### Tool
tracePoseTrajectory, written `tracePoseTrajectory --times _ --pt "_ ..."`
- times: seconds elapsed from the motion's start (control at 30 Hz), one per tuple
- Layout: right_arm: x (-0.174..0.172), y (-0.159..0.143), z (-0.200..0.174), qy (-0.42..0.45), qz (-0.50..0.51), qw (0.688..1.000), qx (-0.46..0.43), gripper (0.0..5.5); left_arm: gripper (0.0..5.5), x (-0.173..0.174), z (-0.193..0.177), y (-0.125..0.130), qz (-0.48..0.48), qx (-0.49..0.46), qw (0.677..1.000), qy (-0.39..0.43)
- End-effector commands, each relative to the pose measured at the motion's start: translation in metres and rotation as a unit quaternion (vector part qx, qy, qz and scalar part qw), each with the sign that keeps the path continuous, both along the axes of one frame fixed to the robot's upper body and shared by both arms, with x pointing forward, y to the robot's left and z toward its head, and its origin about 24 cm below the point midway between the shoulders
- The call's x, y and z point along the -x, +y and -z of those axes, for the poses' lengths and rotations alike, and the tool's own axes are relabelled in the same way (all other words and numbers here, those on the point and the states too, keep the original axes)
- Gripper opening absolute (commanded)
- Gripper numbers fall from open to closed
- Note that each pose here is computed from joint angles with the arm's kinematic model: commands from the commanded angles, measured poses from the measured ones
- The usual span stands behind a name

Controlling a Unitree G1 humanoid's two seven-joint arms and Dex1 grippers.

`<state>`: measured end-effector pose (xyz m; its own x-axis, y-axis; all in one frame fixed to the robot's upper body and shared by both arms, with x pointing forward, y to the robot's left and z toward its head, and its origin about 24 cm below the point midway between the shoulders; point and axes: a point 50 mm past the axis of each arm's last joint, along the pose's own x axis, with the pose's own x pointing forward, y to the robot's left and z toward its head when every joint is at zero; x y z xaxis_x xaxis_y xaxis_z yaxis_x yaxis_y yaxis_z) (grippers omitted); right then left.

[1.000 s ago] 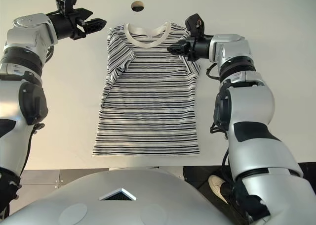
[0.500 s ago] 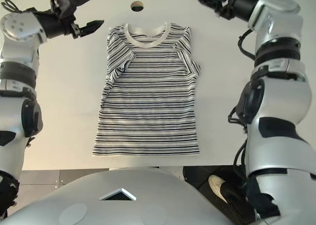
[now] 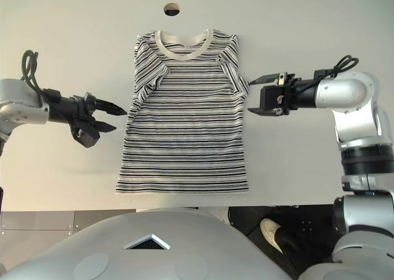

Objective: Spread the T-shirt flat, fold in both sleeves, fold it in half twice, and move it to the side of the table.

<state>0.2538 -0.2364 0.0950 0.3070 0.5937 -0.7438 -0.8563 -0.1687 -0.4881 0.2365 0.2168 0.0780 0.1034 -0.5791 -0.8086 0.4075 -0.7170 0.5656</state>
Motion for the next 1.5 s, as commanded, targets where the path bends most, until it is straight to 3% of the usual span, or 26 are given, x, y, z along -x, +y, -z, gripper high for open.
tracePoseTrajectory --times 0.03,0.4,0.67,1.37,1.5 --pt "0.025 -0.002 0.01 0.049 -0.017 0.999 0.014 3.12 3.33 0.013 0.002 0.002 0.023 -0.024 0.999 0.003" --pt "0.056 -0.01 0.029 0.144 -0.015 0.989 0.041 3.12 3.33 0.054 0.024 -0.001 0.055 -0.052 0.994 0.084" --pt "0.074 -0.014 0.036 0.177 -0.035 0.983 0.042 3.12 3.33 0.079 0.03 -0.015 0.048 -0.008 0.986 0.159" --pt "0.096 0.009 0.042 0.204 -0.068 0.977 0.001 3.12 3.33 0.081 0.036 -0.02 0.035 0.003 0.984 0.177" --pt "0.096 0.012 0.044 0.197 -0.078 0.977 -0.002 2.43 3.33 0.082 0.037 -0.022 0.028 0.011 0.982 0.184"
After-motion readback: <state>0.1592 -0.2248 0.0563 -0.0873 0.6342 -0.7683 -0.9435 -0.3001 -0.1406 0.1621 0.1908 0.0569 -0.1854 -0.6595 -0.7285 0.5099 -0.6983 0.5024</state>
